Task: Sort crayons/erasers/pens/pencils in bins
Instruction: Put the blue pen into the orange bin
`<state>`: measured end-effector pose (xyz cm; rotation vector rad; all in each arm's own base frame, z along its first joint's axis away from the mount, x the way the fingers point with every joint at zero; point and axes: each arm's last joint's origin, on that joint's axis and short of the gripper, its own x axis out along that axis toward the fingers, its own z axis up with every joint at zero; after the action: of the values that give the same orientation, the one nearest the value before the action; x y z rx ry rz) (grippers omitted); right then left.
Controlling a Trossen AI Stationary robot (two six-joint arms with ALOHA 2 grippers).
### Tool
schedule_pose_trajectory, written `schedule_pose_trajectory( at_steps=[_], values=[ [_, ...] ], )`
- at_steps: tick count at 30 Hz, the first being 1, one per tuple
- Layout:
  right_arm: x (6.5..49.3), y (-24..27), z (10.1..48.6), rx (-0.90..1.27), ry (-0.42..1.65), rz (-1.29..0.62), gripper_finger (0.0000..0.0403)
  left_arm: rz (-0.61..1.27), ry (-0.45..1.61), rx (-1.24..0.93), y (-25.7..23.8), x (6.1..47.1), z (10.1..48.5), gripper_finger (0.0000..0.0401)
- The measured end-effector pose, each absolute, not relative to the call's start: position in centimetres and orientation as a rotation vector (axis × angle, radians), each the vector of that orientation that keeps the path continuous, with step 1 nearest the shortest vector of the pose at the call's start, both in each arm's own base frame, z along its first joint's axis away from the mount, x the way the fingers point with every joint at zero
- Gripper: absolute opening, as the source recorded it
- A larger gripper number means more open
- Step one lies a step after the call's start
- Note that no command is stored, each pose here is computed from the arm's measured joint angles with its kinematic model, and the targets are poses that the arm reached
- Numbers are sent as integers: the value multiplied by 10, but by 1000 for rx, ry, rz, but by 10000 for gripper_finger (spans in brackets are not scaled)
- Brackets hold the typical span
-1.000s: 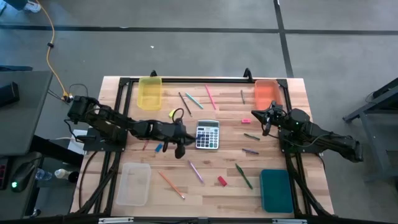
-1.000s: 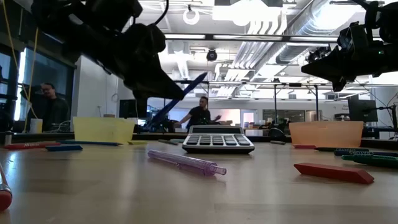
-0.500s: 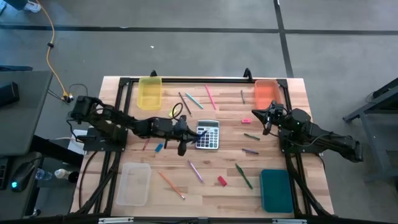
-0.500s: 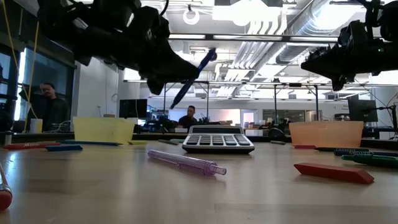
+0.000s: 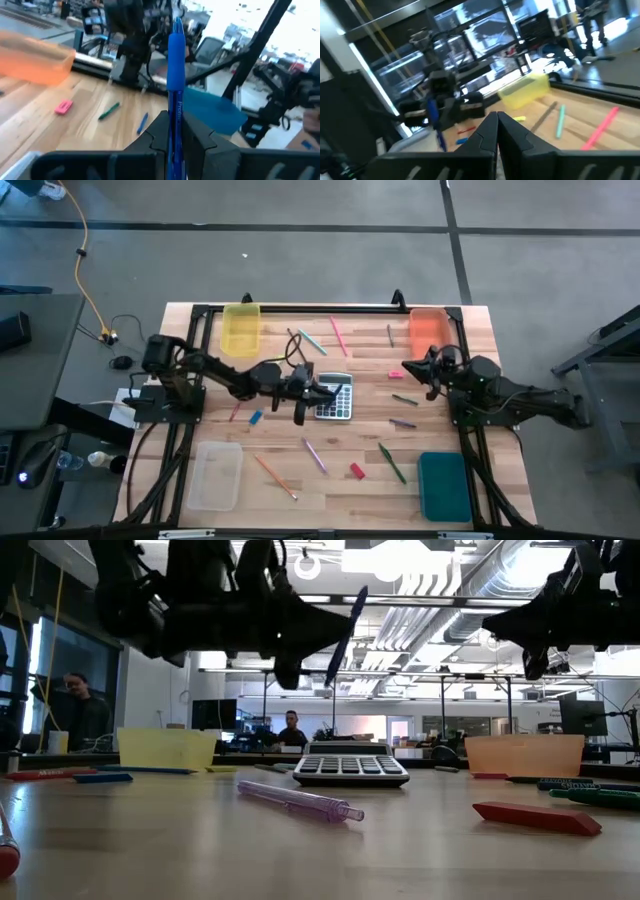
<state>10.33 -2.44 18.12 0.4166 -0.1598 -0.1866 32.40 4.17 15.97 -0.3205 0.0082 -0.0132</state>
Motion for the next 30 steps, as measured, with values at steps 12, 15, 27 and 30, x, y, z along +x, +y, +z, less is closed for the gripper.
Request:
schedule_pose_trajectory(
  at_steps=[12, 15, 27, 30],
  values=[
    [130, -14, 179, 386, -122, -81, 91, 7, -19, -306, 56, 326, 165, 17],
    [136, -12, 178, 407, -122, -65, 137, 8, -20, -307, 56, 326, 165, 17],
    [180, -2, 193, 383, -135, -69, 196, 40, -24, -308, 58, 326, 165, 17],
    [200, 0, 200, 363, -113, -61, 196, 42, -24, -308, 58, 326, 165, 17]
  ],
)
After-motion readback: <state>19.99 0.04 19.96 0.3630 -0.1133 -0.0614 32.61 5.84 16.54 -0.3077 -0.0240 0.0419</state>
